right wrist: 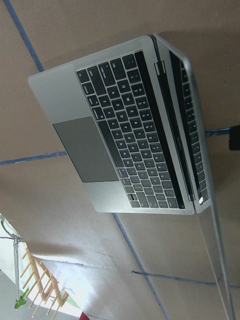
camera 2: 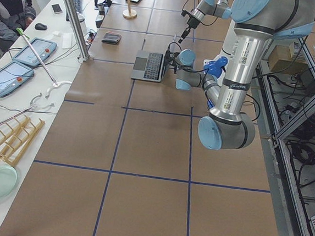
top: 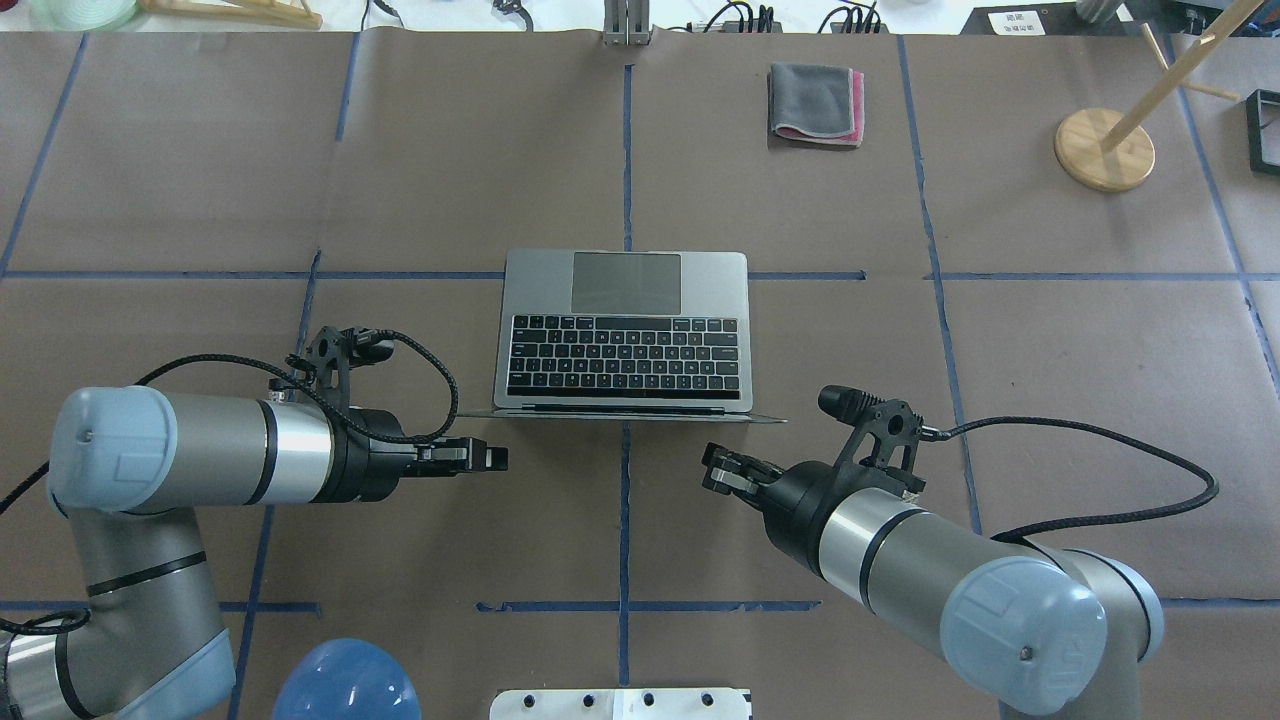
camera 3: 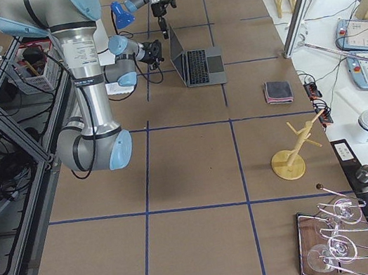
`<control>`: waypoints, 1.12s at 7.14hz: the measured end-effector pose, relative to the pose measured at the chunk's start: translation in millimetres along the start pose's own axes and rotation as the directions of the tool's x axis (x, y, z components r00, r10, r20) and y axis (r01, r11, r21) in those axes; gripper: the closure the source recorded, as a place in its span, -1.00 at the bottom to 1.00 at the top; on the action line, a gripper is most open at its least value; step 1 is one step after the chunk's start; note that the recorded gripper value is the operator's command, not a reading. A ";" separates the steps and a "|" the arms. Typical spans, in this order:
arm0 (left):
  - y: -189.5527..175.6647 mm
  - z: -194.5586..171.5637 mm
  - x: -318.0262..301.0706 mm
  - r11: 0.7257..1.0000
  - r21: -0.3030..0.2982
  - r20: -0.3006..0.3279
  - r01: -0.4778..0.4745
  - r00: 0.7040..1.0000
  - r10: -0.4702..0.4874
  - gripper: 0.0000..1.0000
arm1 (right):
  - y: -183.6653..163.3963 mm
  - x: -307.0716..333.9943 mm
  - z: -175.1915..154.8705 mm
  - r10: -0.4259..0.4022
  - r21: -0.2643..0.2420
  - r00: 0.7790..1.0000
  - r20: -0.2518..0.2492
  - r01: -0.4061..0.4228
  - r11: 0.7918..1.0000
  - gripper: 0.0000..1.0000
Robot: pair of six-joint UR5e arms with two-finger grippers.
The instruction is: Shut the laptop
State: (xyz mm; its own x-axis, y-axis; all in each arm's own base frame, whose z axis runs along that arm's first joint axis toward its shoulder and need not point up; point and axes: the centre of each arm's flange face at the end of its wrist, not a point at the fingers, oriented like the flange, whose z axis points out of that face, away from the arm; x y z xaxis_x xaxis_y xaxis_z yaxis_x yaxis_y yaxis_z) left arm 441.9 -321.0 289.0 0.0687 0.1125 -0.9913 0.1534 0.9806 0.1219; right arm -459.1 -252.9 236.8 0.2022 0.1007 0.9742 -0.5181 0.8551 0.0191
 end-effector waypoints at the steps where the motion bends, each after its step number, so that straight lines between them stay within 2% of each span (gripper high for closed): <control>1: -2.3 -1.1 -0.4 1.000 0.005 0.001 0.000 1.000 0.000 1.00 | -5.7 -1.2 2.2 -0.001 0.012 1.000 -0.010 0.001 1.000 0.98; 5: -34.7 -17.2 -7.4 0.997 0.070 0.016 0.033 0.999 -0.034 1.00 | -33.6 4.2 10.5 0.005 0.053 0.999 -0.038 -0.003 0.999 0.97; 8: -58.9 -23.0 -3.1 0.992 0.115 0.012 0.056 0.998 -0.058 1.00 | -53.3 4.4 13.7 0.015 0.061 0.999 -0.048 -0.012 0.998 0.97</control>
State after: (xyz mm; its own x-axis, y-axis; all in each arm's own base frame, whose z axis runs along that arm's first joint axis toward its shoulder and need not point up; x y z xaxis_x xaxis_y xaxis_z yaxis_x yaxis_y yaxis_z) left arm 410.0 -375.4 283.7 0.0717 0.0536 -0.9960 0.2690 0.9605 0.0711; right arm -442.1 -305.0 243.1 0.2340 0.1375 0.9625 -0.5703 0.8211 0.0214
